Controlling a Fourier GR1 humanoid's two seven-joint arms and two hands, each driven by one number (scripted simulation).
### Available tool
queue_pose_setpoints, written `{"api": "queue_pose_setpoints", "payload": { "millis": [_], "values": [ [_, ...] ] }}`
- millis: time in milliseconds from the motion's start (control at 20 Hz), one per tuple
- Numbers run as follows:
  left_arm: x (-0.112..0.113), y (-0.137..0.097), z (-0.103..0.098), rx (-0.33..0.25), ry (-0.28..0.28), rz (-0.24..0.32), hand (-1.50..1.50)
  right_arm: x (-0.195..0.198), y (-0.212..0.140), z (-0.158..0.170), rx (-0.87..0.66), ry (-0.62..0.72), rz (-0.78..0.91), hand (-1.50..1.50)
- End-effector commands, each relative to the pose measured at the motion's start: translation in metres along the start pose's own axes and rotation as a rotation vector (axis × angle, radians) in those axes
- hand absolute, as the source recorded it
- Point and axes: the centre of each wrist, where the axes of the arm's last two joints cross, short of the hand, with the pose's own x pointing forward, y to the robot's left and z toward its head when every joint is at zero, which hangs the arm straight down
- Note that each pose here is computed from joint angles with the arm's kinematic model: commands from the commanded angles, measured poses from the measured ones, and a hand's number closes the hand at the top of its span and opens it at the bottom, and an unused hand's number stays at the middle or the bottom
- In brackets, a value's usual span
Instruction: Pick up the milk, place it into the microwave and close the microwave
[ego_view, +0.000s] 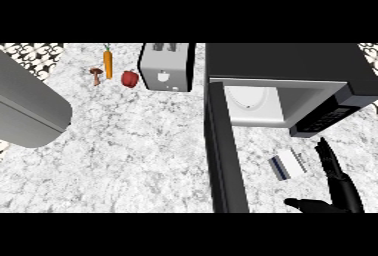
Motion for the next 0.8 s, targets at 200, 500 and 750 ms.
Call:
{"api": "queue_pose_setpoints", "payload": {
  "millis": [200,500,750],
  "values": [
    [0.030,-0.004,0.006,0.002,-0.113,0.057,-1.50,-0.039,0.005,0.000,0.038,0.002,0.018,-1.50],
    [0.031,-0.004,0.013,-0.002,-0.127,0.074,-1.50,-0.055,0.020,0.007,0.055,-0.033,-0.035,-1.50],
    [0.032,0.003,0.013,-0.031,-0.110,0.069,-1.50,-0.054,0.015,-0.022,0.034,-0.032,-0.118,-1.50]
  ]
}}
